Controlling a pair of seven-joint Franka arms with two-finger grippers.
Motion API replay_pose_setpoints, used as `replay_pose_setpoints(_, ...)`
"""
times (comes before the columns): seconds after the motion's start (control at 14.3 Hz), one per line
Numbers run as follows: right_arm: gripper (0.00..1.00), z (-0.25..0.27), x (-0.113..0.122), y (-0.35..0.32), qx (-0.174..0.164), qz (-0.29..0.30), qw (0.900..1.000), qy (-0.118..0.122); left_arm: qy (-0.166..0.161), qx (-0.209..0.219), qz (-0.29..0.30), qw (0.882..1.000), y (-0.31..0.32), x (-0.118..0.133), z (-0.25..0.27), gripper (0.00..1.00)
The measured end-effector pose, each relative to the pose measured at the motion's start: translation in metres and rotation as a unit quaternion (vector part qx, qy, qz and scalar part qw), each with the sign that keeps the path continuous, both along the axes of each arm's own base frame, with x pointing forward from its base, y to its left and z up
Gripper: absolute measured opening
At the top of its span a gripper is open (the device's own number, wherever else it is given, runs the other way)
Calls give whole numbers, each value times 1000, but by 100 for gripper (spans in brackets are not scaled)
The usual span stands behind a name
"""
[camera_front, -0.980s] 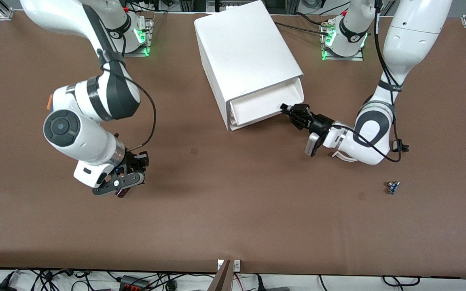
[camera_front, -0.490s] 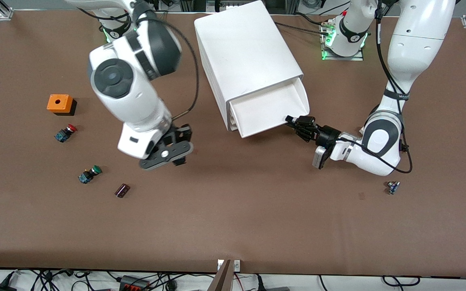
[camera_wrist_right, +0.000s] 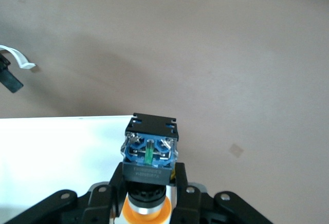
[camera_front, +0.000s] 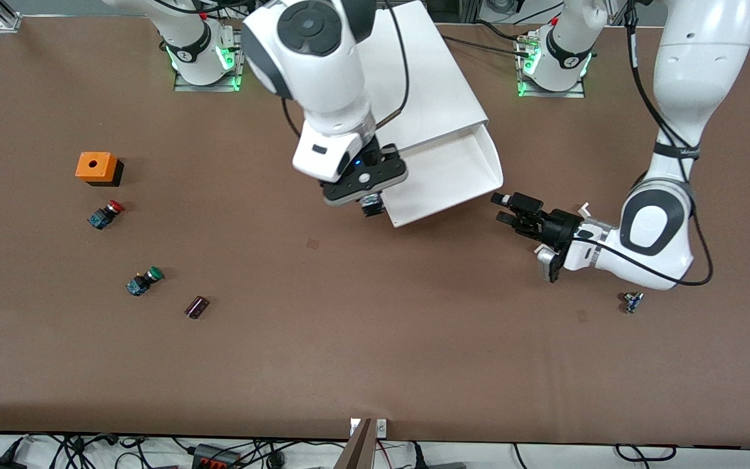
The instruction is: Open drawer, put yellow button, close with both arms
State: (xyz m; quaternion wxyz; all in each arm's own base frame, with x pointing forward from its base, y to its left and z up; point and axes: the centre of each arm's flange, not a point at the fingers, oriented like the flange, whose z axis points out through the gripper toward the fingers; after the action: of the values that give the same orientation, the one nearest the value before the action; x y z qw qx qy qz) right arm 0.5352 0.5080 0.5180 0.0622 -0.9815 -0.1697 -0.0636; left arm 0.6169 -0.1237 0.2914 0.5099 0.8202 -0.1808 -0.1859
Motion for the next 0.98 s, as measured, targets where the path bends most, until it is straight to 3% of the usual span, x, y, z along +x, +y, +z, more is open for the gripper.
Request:
replay_pose_setpoints(0.14, 40, -5, -11, 19, 11, -7, 1000, -6, 4, 75, -2, 997, 7, 5, 36, 100)
replay_pose_setpoints(0.28, 40, -17, -20, 38, 19, -10, 1000, -10, -9, 169, -13, 985, 19, 9, 67, 100)
replay_pose_setpoints(0.49, 40, -47, -35, 68, 24, -9, 1000, -9, -40, 270, -27, 962, 38, 17, 93, 100)
replay_pose_setpoints(0.77, 40, -70, -42, 83, 21, -2, 1000, -7, -43, 390, -23, 920, 57, 22, 103, 100)
replay_pose_setpoints(0.98, 40, -78, -50, 91, 19, 1, 1000, -1, -52, 441, -3, 896, 55, 22, 124, 100)
